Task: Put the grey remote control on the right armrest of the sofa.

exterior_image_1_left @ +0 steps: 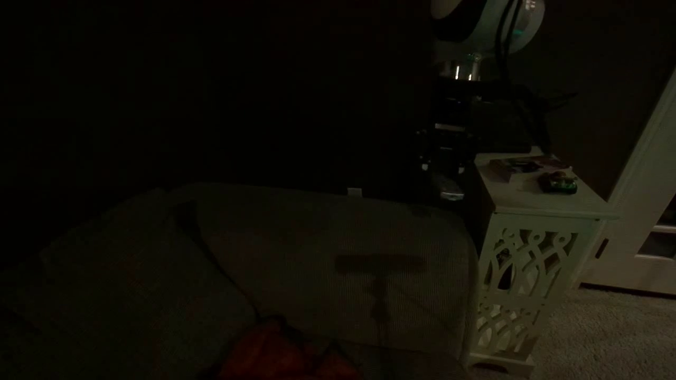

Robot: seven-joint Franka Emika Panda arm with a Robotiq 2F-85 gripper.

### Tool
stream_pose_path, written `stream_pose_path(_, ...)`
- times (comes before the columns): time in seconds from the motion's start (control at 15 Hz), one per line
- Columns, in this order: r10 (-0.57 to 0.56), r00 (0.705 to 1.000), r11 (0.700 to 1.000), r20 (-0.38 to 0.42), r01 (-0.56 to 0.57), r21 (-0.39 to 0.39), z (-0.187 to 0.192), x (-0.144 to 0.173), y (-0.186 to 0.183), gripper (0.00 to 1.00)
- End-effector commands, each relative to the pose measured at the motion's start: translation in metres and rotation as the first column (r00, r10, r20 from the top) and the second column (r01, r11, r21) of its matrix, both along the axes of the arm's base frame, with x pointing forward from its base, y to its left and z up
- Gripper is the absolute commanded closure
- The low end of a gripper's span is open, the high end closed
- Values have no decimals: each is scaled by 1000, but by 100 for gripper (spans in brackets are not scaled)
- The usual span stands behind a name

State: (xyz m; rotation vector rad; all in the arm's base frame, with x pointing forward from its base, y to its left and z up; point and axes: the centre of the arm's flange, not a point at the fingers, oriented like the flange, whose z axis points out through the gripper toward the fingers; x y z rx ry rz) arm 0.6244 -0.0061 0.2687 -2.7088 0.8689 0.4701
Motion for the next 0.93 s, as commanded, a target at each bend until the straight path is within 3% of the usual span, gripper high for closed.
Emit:
stream_pose_path(0.0,-173,984,981,-30,170,-89,-2,73,57,72)
stream_pose_path(0.27,-339,941,922,-9,331,-202,-4,129,101,72)
stream_pose_path(0.53,-447,894,875,-14,434,-213,-7,150,73,72)
stream_pose_path(0.6,-404,915,897,1,397,-192,-12,102,85,47)
stream_pose_path(0.73,-434,901,884,-3,425,-195,-14,113,66,47)
stream_pose_path(0.8,-440,898,881,-4,431,-195,-14,115,61,72)
stream_pose_path(0.87,-448,894,877,6,441,-192,-17,117,62,72)
